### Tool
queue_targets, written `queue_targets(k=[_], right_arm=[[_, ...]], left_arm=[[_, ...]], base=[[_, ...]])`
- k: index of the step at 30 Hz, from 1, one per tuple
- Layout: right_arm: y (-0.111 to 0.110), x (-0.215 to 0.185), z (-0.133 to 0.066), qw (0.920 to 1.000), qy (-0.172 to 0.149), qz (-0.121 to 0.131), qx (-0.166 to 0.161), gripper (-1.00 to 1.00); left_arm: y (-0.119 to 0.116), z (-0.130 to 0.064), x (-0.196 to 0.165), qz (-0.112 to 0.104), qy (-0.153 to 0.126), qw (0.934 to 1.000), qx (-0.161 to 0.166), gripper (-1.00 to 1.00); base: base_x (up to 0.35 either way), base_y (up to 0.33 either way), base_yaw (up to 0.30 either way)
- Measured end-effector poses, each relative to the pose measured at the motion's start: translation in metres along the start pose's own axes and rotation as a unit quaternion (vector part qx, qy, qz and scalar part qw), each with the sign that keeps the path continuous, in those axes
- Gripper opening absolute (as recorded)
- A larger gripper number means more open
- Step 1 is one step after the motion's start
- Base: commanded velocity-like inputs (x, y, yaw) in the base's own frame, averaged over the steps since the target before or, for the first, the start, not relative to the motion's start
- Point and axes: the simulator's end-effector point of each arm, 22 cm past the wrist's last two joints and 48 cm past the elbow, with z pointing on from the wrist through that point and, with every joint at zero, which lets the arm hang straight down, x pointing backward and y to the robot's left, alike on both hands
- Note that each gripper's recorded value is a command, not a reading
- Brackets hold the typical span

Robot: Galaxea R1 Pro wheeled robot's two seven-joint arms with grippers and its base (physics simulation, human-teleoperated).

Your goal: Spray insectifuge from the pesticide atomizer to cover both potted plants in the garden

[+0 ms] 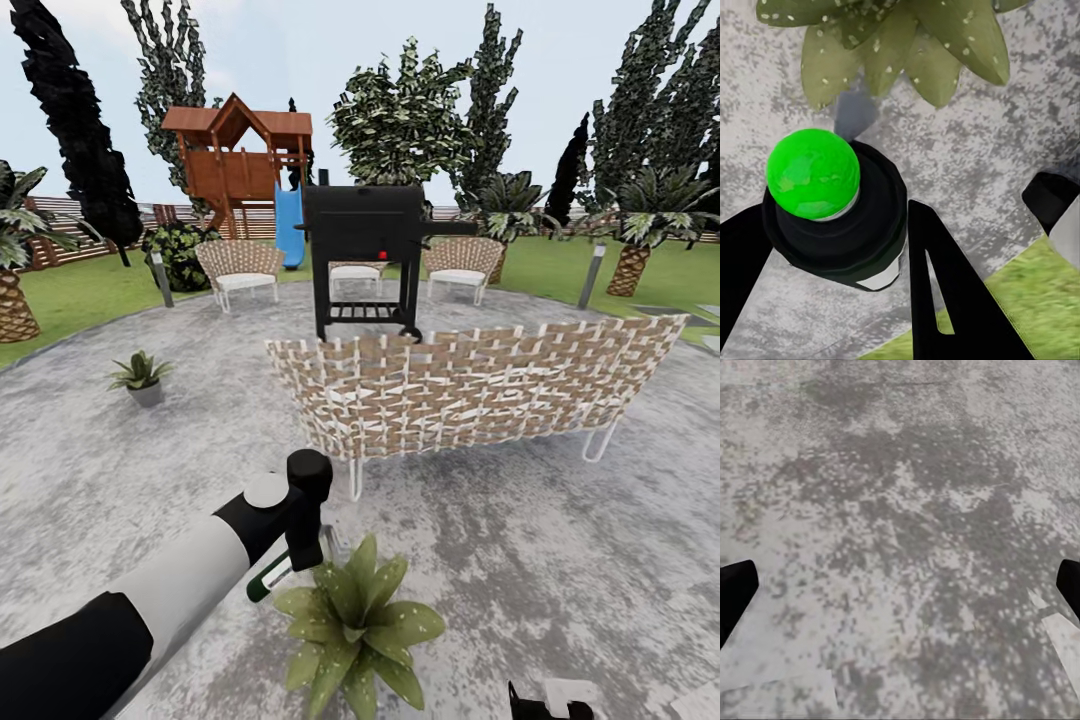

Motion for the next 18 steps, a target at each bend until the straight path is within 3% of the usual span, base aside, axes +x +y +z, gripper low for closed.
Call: queue_targets(k=[7,18], right_arm=[[-0.0001,0.0001,0.0001,1.0,0.0,0.0,0.0,1.0],[-0.0008,0.0001,0.0001,1.0,0.0,0.0,0.0,1.0]], left_arm=[[-0.0007,0.0034,-0.0003,0.001,0.0,1.0,-0.003,-1.0],[0.0021,0.0011,-0.0007,0.0,0.0,1.0,-0.007,-1.0]], base=[[0.081,0.054,-0.024],[0.001,0.0,-0.267]])
